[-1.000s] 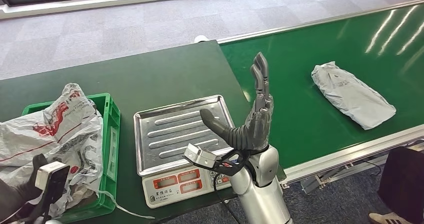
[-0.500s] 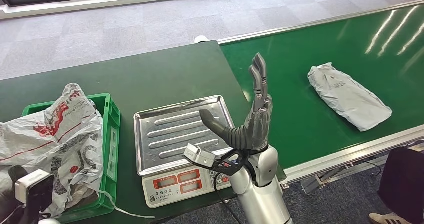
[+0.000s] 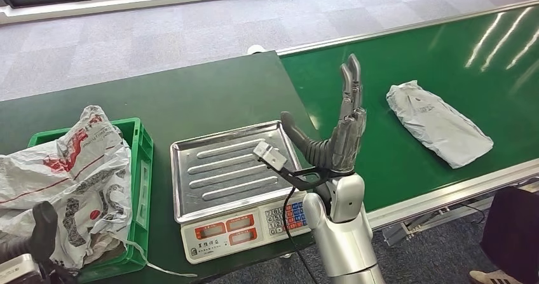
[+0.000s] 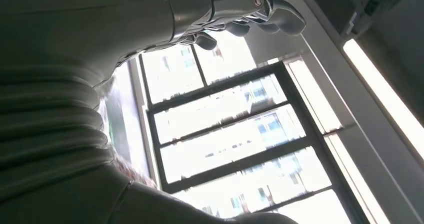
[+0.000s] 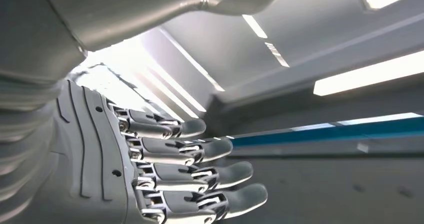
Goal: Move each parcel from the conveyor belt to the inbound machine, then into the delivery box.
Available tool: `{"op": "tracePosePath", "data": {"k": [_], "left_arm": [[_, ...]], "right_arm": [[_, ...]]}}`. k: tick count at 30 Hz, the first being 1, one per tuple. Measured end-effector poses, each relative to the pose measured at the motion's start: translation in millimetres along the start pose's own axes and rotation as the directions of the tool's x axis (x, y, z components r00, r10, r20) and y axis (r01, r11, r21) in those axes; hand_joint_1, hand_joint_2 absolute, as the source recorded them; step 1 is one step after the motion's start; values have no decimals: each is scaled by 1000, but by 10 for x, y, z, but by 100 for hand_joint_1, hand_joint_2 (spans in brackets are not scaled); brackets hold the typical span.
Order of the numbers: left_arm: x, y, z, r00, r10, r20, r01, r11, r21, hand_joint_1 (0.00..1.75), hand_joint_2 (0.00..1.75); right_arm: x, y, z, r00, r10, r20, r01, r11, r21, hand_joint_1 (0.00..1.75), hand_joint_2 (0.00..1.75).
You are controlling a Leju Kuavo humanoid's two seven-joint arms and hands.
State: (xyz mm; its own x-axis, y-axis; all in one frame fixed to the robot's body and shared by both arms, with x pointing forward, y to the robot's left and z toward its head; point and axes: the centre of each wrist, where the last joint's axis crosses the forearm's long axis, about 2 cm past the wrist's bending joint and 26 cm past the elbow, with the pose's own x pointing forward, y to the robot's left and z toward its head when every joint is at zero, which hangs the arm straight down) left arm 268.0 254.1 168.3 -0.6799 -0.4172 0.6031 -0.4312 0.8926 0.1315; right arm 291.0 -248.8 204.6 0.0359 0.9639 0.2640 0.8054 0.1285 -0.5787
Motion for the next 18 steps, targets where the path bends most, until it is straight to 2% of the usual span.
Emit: {"op": "tracePosePath", "data": {"k": [3, 5, 8, 11, 18], "left_arm": [[149, -45, -4, 986, 167, 30, -165, 985, -52, 0, 175], [284, -104, -6, 962, 268, 58, -260, 959, -117, 0, 175], [438, -179, 7, 934, 348, 85, -328, 926, -186, 0, 175], [519, -201, 18, 920, 379, 98, -353, 911, -212, 0, 175], [670, -271, -1, 851, 517, 93, -477, 834, -277, 0, 175]], "right_arm": [[-203, 212, -92, 982, 75, -171, -68, 997, 47, 0, 175], [-330, 413, -165, 967, 137, -215, -118, 988, 100, 0, 175], [-494, 620, -216, 961, 216, -172, -188, 969, 163, 0, 175], [-612, 724, -228, 956, 264, -125, -237, 951, 199, 0, 175], [-898, 962, -311, 919, 382, -100, -340, 894, 292, 0, 175]]}}
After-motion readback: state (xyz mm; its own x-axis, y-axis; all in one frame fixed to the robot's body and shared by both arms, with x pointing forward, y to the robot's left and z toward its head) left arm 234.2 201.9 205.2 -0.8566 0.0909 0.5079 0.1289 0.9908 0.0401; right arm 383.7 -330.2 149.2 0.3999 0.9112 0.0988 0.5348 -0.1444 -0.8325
